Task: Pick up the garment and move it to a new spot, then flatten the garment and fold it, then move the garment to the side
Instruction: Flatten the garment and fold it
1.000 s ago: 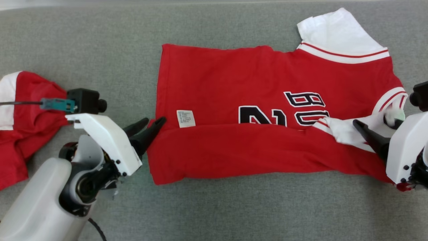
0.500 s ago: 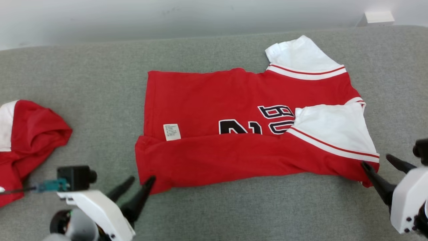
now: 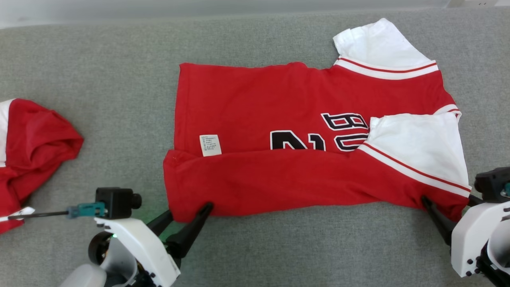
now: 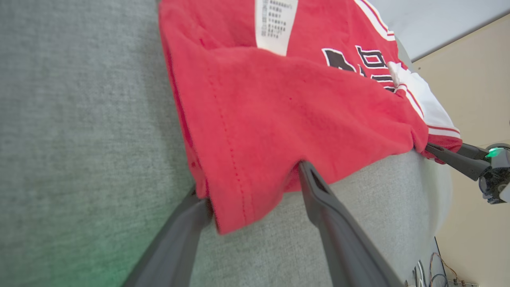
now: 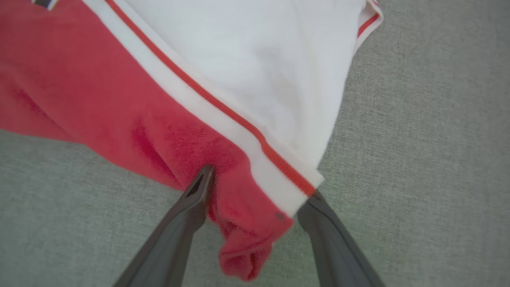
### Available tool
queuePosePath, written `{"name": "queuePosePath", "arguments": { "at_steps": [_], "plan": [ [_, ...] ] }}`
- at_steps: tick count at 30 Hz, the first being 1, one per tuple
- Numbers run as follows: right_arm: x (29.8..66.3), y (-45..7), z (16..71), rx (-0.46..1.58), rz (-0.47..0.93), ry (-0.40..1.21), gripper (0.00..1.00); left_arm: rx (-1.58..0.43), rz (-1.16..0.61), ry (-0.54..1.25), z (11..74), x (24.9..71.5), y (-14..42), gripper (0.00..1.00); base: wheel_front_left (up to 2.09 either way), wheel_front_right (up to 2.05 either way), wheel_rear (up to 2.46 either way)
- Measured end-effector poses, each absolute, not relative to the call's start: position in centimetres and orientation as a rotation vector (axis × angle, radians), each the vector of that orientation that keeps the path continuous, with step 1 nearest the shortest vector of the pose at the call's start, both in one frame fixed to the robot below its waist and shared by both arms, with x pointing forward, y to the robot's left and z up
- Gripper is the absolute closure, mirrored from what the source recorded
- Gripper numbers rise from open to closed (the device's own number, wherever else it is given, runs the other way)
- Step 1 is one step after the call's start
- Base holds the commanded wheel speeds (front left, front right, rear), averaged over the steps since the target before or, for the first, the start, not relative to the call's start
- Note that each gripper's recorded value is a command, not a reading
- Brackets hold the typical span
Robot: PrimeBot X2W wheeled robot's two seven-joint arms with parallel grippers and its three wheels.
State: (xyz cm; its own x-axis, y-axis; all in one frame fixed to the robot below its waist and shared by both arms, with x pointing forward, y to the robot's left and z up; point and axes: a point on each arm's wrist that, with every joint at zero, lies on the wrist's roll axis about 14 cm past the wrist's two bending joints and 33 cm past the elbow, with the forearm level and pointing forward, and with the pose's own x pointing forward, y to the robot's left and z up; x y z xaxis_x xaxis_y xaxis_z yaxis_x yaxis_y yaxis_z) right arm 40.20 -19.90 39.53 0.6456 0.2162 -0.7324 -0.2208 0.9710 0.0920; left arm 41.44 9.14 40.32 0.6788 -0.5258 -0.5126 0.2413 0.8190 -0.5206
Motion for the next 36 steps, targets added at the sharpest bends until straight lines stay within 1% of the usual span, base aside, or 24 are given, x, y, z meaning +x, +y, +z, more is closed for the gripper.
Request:
{"name": "queuePosePath", "arguments": {
  "at_steps": [1,2,3,4,5,7,11,16,18,21,24,26,27,28,29,30,31,33,36],
  "plan": [
    [40.2,-19.5,39.6,-0.005,0.265,0.831,0.00,-0.438,-0.452,0.703,40.3,41.5,9.0,0.00,0.00,0.00,0.00],
    [40.1,-19.3,39.6,-0.009,0.282,0.833,0.00,-0.440,-0.461,0.708,40.3,41.5,8.8,0.13,0.00,0.00,0.00],
    [40.0,-19.1,39.5,-0.013,0.299,0.840,0.00,-0.440,-0.464,0.709,40.2,41.5,8.8,0.57,0.00,0.00,0.00],
    [39.8,-18.8,39.5,-0.015,0.318,0.845,0.55,-0.443,-0.464,0.713,40.2,41.5,8.7,1.00,0.00,0.00,0.00],
    [39.6,-18.5,39.6,-0.019,0.341,0.848,1.00,-0.440,-0.473,0.719,40.1,41.5,8.7,1.00,0.00,0.00,0.00],
    [39.2,-18.3,39.8,-0.024,0.380,0.853,1.00,-0.445,-0.482,0.743,39.8,41.1,8.6,1.00,0.00,0.00,0.00],
    [38.6,-19.4,40.3,-0.035,0.407,0.859,1.00,-0.462,-0.515,0.781,40.0,40.3,8.8,1.00,0.00,0.00,0.00],
    [37.8,-20.8,42.4,-0.086,0.451,0.854,1.00,-0.441,-0.581,0.785,42.1,39.2,9.1,1.00,0.00,0.00,0.00],
    [36.9,-21.5,43.0,-0.101,0.462,0.875,1.00,-0.421,-0.599,0.793,42.6,38.0,9.3,1.00,0.00,0.00,0.00],
    [34.7,-22.3,42.7,-0.084,0.469,0.945,1.00,-0.442,-0.628,0.848,42.5,34.8,8.7,1.00,0.00,0.00,0.00],
    [32.2,-22.3,41.6,-0.048,0.487,1.016,1.00,-0.480,-0.630,0.913,41.6,31.6,8.1,1.00,0.00,0.00,0.00],
    [31.1,-22.0,40.7,-0.017,0.492,1.046,1.00,-0.504,-0.615,0.942,40.8,30.3,7.9,1.00,0.00,0.00,0.00],
    [30.7,-22.0,40.2,-0.011,0.494,1.055,0.84,-0.502,-0.603,0.939,40.5,30.2,7.9,1.00,0.00,0.00,0.00],
    [30.4,-22.0,39.8,-0.014,0.492,1.058,0.48,-0.494,-0.584,0.929,40.2,30.5,8.1,0.87,0.00,0.00,0.00],
    [30.3,-22.2,39.4,-0.014,0.481,1.061,0.00,-0.487,-0.561,0.920,40.0,30.8,8.4,0.67,0.00,0.00,0.00],
    [30.1,-22.7,38.9,-0.006,0.457,1.073,0.00,-0.471,-0.547,0.904,39.9,31.0,8.7,0.13,0.00,0.00,0.00],
    [30.1,-22.7,38.9,-0.006,0.457,1.073,0.00,-0.471,-0.547,0.904,39.9,31.0,8.7,0.00,0.00,0.00,0.00],
    [31.1,-24.3,38.5,0.035,0.373,1.049,0.00,-0.443,-0.519,0.859,40.2,32.1,9.2,0.00,0.00,0.00,0.00],
    [33.0,-24.9,39.5,0.102,0.319,0.986,0.00,-0.385,-0.478,0.759,41.5,34.5,10.6,0.00,0.00,0.00,0.00]
  ]
}}
